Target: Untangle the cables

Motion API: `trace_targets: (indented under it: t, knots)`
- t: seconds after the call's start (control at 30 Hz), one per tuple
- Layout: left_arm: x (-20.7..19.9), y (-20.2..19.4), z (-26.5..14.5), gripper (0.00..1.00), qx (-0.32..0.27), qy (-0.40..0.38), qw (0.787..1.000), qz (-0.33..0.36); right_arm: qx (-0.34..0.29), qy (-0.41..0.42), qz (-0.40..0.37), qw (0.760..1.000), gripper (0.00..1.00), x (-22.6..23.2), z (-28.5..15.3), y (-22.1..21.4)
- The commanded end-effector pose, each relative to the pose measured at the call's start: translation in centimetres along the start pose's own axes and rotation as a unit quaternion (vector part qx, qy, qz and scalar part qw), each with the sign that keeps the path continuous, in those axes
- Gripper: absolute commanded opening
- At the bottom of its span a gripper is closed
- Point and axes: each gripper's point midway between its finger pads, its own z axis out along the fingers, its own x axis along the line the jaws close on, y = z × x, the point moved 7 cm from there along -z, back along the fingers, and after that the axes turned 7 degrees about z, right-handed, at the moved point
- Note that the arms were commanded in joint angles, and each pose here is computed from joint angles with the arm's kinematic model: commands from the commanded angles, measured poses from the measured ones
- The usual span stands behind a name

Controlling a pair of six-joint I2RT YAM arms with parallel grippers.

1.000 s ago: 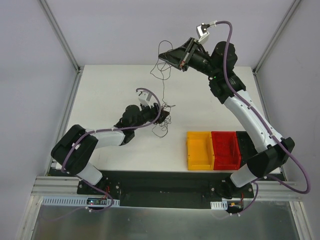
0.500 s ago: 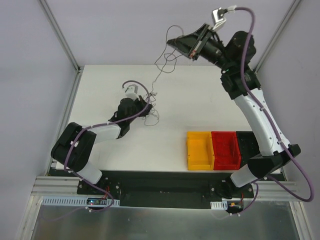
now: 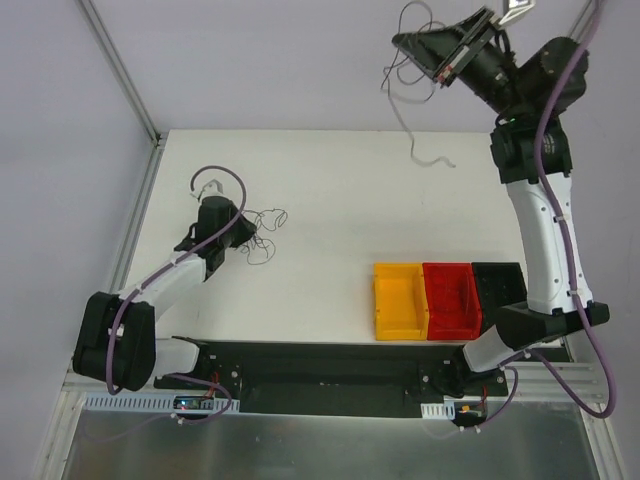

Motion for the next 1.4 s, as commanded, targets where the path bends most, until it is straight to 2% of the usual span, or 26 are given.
trace_targets:
  t: [0.0, 0.07, 0.2, 0.43, 0.53, 0.67, 0.77, 0.83, 1.23, 1.37]
  knots:
    - [-1.2, 4.1, -2.3, 0.00, -0.025, 0.000, 1.000, 0.014, 0.051, -0.059, 0.034, 0.996, 0.00, -5.5, -1.0, -3.3]
    - [-2.0, 4.8, -2.8, 0.00, -0.020, -0.030, 0.999, 0.032, 0.061, -0.088, 0.025, 0.994, 0.00, -6.9, -2.6, -4.8]
    - [-2.8, 4.9, -2.6, 0.00, 0.035, -0.090, 0.994, 0.050, 0.110, -0.152, -0.001, 0.982, 0.00, -9.7, -6.9, -8.9]
    - [-5.2, 5.6, -3.3, 0.00, 0.105, -0.214, 0.969, 0.070, 0.207, -0.229, -0.069, 0.949, 0.00, -10.2, -16.4, -15.7]
    - [-5.6, 5.6, -3.4, 0.00, 0.124, -0.235, 0.962, 0.058, 0.227, -0.240, -0.089, 0.940, 0.00, -9.8, -19.2, -17.2]
    - [-6.6, 5.2, -3.1, 0.00, 0.179, -0.292, 0.939, 0.024, 0.242, -0.242, -0.113, 0.933, 0.00, -9.0, -21.7, -18.2]
    - [-6.6, 4.3, -2.5, 0.00, 0.220, -0.312, 0.924, -0.004, 0.239, -0.255, -0.126, 0.928, 0.00, -8.9, -22.8, -18.5]
    - [-6.8, 4.2, -2.4, 0.00, 0.218, -0.328, 0.919, -0.015, 0.239, -0.255, -0.129, 0.928, 0.00, -9.2, -23.1, -18.8]
    - [-6.9, 4.4, -3.0, 0.00, 0.199, -0.339, 0.919, -0.016, 0.264, -0.268, -0.106, 0.920, 0.00, -12.7, -22.8, -20.2]
    - [-6.5, 4.5, -3.0, 0.00, 0.193, -0.332, 0.923, -0.019, 0.263, -0.245, -0.116, 0.926, 0.00, -11.3, -22.6, -19.8]
